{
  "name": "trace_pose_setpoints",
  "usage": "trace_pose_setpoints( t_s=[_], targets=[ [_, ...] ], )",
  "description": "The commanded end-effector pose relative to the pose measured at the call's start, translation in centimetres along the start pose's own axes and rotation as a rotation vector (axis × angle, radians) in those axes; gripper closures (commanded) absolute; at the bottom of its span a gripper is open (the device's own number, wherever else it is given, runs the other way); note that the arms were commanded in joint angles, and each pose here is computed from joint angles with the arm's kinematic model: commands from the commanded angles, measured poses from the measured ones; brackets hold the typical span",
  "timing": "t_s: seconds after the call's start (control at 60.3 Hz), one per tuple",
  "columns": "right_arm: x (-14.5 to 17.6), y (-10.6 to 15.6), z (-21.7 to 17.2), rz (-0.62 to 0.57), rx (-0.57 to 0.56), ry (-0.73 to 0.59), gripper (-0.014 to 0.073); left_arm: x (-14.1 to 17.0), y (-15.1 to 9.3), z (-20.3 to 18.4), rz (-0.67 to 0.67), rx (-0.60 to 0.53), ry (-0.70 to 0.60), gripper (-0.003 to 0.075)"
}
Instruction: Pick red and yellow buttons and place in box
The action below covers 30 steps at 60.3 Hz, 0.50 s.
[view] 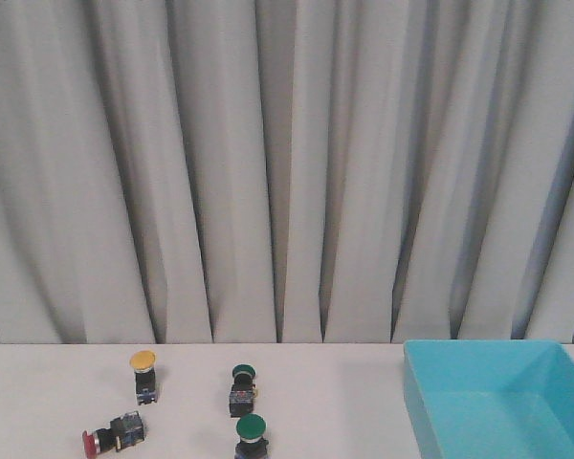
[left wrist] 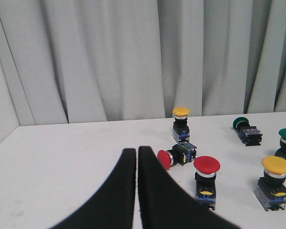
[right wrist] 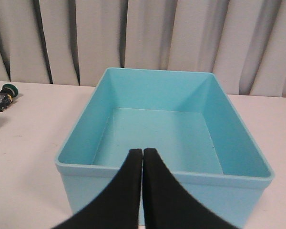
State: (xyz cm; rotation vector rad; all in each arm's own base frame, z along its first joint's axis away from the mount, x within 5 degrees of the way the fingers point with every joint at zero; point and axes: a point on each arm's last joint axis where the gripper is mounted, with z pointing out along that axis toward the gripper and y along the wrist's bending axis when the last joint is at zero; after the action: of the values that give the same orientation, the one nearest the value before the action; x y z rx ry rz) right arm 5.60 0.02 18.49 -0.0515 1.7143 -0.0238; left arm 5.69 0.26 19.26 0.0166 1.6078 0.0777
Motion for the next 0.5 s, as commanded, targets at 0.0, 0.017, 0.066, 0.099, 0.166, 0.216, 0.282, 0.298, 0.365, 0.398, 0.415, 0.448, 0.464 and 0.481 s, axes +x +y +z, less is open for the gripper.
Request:
trace_pose_setpoints(
  t_s=[0.0,0.017,0.066,0.099,0.166,0.216,0.282,0.298,0.365,0.398,0.415,0.448,0.464,0.481],
  targets=[
    [-0.3,0.0,-0.1,-0.022,0.001,-0.087,0.0604,-0.8,0.0,-0.1,-0.013,0.008,-0.098,0.0726],
    [-0.4,0.0,-0.1,-0.025,0.001,-0.094,0.0604,-0.8,0.0,-0.1,-0.013,0.008,-0.099,0.0726],
    [-1.0,0.0,-0.1,-0.041,0.0,-0.162,0.0604,-1.0,-0.1,-0.2,-0.011,0.008,-0.114,0.0726],
    [-1.8,0.1,-0.3,-0.047,-0.003,-0.247,0.0604,-1.3,0.0,-0.2,-0.008,0.008,-0.139,0.0726],
    [-4.1,0.3,-1.2,-0.034,-0.019,-0.513,0.0604,-2.8,0.0,-0.5,-0.002,0.01,-0.268,0.0726],
    [-5.9,0.2,-2.4,0.018,-0.03,-0.731,0.0604,-4.6,0.0,-1.1,-0.002,0.012,-0.422,0.0726],
    [-8.4,-0.3,-4.0,0.096,-0.019,-0.956,0.0604,-7.5,0.0,-2.6,-0.002,0.017,-0.686,0.0726],
    [-9.2,-0.5,-4.2,0.114,-0.007,-0.99,0.0604,-8.4,0.0,-3.1,-0.003,0.018,-0.758,0.0726],
    [-12.6,-1.0,-4.5,0.104,0.05,-1.028,0.0604,-11.2,0.2,-4.1,-0.007,0.011,-0.906,0.0726],
    [-14.5,-1.0,-4.4,0.035,0.079,-1.026,0.0604,-12.6,0.3,-3.9,-0.008,0.007,-0.912,0.0726],
    [-15.7,-1.0,-4.2,-0.012,0.097,-1.015,0.0604,-13.4,0.4,-3.8,-0.005,0.005,-0.904,0.0726],
    [-17.7,-0.9,-3.6,-0.104,0.116,-0.987,0.0604,-14.7,0.5,-3.2,0.004,0.001,-0.869,0.0726],
    [-18.9,-0.8,-3.1,-0.151,0.12,-0.962,0.0604,-15.5,0.5,-2.8,0.01,-0.002,-0.84,0.0726],
    [-19.5,-0.7,-2.3,-0.187,0.115,-0.914,0.0604,-16.3,0.6,-2.3,0.014,-0.004,-0.804,0.0726]
  ],
)
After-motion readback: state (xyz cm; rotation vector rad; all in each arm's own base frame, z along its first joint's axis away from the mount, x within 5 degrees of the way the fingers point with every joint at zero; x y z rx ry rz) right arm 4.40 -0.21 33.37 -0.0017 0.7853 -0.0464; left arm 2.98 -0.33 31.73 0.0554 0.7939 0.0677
